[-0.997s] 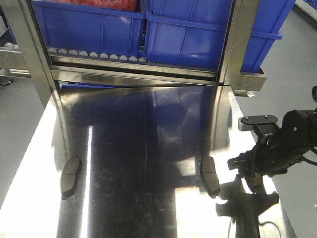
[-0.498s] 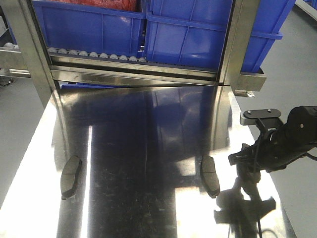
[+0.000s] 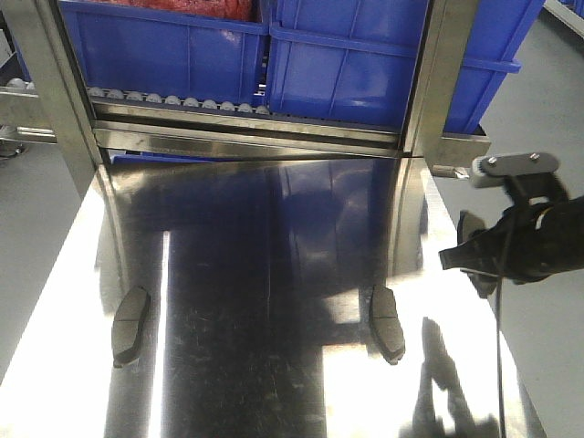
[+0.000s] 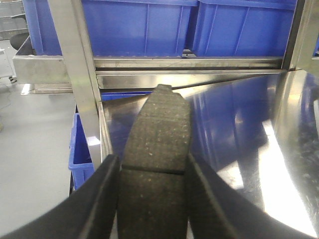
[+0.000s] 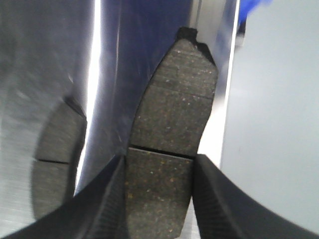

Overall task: Move and align brake pads A on conveyor
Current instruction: 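Grasp the outermost brake pad nearest the right gripper and lift it, then drive the base away from the tray holding both brake pads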

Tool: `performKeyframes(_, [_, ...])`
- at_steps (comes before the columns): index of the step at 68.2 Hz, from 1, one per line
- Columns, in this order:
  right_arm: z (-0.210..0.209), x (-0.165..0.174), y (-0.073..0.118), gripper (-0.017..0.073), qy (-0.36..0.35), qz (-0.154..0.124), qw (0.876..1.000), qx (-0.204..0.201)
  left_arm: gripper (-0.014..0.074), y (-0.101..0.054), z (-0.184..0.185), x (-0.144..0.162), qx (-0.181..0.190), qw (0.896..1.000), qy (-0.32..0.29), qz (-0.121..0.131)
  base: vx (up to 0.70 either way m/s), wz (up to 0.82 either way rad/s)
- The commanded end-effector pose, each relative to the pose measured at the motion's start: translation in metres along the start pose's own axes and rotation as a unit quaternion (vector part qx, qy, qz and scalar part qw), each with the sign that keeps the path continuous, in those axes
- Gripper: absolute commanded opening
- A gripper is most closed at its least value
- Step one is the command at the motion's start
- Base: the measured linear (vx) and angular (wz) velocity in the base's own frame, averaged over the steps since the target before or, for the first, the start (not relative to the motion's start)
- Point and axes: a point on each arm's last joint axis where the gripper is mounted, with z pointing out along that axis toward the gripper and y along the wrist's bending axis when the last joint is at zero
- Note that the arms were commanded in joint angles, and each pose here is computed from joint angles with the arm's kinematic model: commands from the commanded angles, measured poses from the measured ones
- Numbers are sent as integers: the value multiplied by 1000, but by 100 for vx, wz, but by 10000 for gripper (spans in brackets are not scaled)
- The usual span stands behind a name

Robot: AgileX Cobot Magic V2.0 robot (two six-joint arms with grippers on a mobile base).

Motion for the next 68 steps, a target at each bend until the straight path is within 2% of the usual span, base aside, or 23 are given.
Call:
performKeyframes(1, [-38, -7, 0, -1, -103, -10, 995, 8, 146, 1, -3, -17, 1, 998, -61, -8, 0, 0])
performKeyframes(12, [-77, 25, 2, 0, -181, -12, 983, 14, 146, 1, -3, -17, 1, 998, -61, -8, 0, 0])
performKeyframes(24, [-108, 62, 5, 0, -235, -16, 972, 17, 146, 1, -3, -17, 1, 998, -61, -8, 0, 0])
performKeyframes(42, [-124, 110, 6, 0, -275, -24, 961, 23, 146, 1, -3, -17, 1, 998, -61, -8, 0, 0])
performKeyframes(52, [-127, 125, 7, 0, -296, -24, 954, 24, 146, 1, -3, -17, 1, 998, -61, -8, 0, 0])
performKeyframes(68, [-133, 128, 7, 1, -312, -24, 949, 24, 146, 1, -3, -17, 1, 998, -61, -8, 0, 0])
